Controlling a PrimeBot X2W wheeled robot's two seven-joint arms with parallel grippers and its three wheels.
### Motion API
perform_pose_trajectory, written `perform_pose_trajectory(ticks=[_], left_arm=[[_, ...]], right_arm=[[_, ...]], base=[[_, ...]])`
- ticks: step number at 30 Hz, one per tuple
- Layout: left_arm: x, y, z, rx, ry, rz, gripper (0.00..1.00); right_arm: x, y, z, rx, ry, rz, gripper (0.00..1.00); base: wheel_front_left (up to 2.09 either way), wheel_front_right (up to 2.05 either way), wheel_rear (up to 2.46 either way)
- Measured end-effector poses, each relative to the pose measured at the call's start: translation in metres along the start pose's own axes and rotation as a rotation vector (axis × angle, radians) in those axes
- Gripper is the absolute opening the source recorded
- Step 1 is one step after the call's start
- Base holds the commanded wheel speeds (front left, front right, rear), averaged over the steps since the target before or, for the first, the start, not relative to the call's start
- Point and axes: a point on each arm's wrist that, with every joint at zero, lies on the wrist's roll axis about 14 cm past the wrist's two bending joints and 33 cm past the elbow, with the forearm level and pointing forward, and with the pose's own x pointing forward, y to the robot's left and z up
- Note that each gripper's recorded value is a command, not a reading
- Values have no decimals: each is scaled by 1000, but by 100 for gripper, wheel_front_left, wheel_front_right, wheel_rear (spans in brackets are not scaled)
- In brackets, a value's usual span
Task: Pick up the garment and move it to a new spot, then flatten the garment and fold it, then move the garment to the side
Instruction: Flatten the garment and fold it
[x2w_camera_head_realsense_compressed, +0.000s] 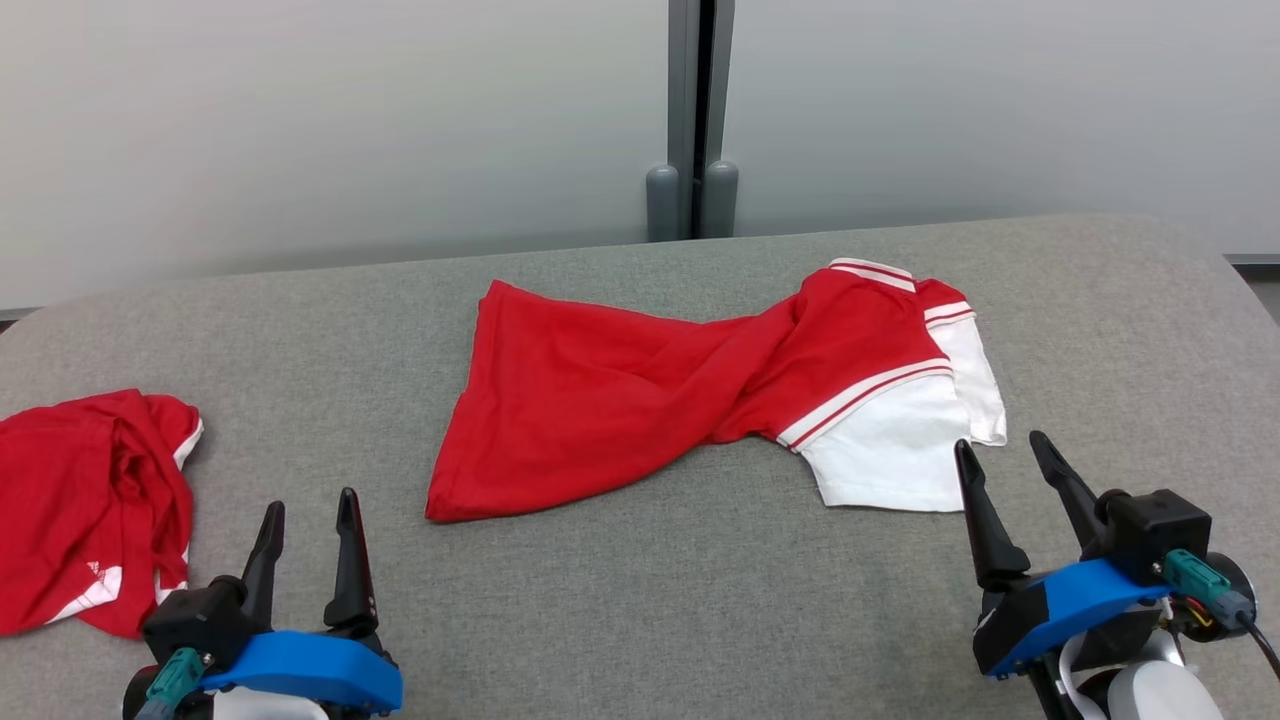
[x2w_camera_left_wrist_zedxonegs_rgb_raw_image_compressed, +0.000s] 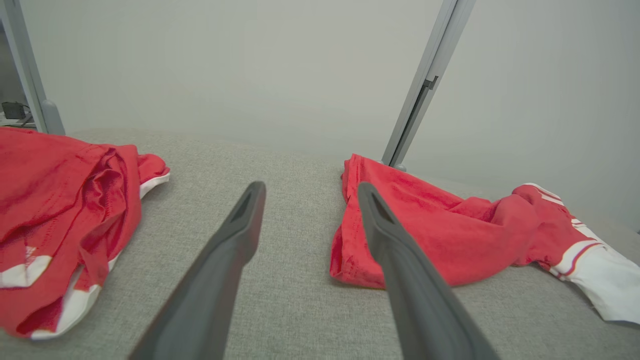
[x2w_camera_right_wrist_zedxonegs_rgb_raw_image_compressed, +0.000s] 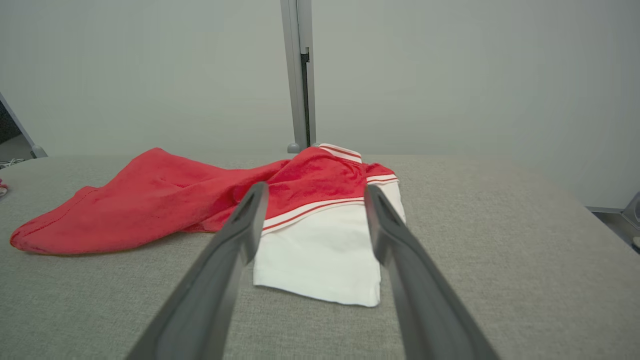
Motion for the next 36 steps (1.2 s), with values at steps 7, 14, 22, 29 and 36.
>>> perform_pose_trajectory(ticks=[7,14,22,29,36], left_arm=[[-2,2,-3,1,9,8,100],[-1,4,-7,9,22,13,100],[11,-9,-32,46,134,-39,100],[38,-18,-71,60,287,-67,100],[57,-10,-106,79,386,-42,100]], right_arm=[[1,2,3,-5,1,5,100],[3,6,-1,-2,18,15,100],[7,-3,-21,-14,110,-10,100],[23,-21,-55,-33,251,-55,100],[37,-31,-90,-42,376,-73,100]], base=[[0,0,0],[0,0,0],[0,0,0],[0,0,0],[0,0,0]])
